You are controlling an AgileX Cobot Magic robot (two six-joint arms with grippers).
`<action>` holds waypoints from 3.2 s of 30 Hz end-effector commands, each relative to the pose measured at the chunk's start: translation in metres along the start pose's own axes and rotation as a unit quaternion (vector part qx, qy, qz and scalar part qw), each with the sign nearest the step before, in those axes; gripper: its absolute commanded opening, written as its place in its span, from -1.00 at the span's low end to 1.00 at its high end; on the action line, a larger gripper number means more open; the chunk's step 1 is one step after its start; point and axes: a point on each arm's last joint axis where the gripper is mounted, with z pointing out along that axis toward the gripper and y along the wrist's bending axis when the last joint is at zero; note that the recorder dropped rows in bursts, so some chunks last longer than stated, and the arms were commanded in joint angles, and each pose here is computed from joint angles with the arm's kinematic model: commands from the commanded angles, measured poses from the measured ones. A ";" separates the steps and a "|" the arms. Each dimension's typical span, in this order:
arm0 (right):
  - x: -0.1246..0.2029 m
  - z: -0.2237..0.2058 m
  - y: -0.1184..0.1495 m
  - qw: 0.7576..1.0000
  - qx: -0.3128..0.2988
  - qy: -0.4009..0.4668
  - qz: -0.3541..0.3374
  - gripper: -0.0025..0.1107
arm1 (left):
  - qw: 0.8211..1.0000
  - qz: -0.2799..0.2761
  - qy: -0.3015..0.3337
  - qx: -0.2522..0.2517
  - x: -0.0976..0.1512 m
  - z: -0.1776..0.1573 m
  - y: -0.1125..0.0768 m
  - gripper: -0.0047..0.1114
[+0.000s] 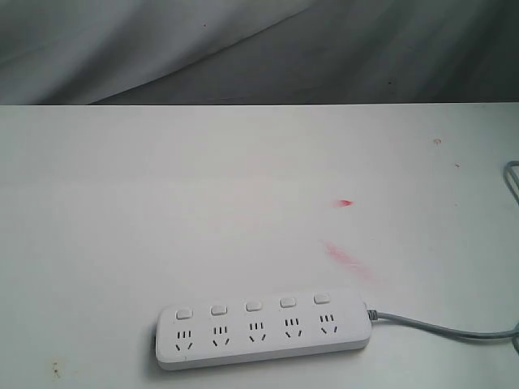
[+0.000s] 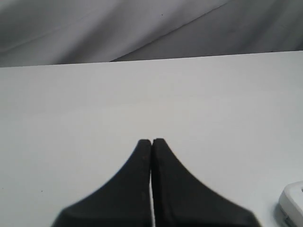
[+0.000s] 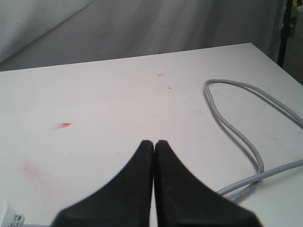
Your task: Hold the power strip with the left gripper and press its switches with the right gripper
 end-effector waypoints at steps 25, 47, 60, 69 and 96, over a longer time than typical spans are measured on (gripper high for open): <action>0.000 0.000 0.000 1.000 0.004 -0.008 0.001 -0.96 | 0.999 -0.015 -0.037 0.012 -0.101 0.009 -0.001 -0.91; 0.000 0.000 0.000 1.000 0.004 -0.008 0.001 -0.96 | 0.907 0.251 0.170 0.291 -0.145 0.104 -0.039 -0.91; 0.000 0.000 0.000 1.000 0.004 -0.008 0.001 -0.96 | 0.842 0.318 0.226 0.372 -0.115 0.130 -0.044 -0.91; 0.000 0.000 0.000 1.000 0.004 -0.008 0.001 -0.96 | 0.798 0.359 0.277 0.398 -0.103 0.126 -0.040 -0.91; 0.000 0.000 0.000 1.000 0.004 -0.008 0.001 -0.96 | 0.736 0.377 0.286 0.484 -0.082 0.139 -0.046 -0.91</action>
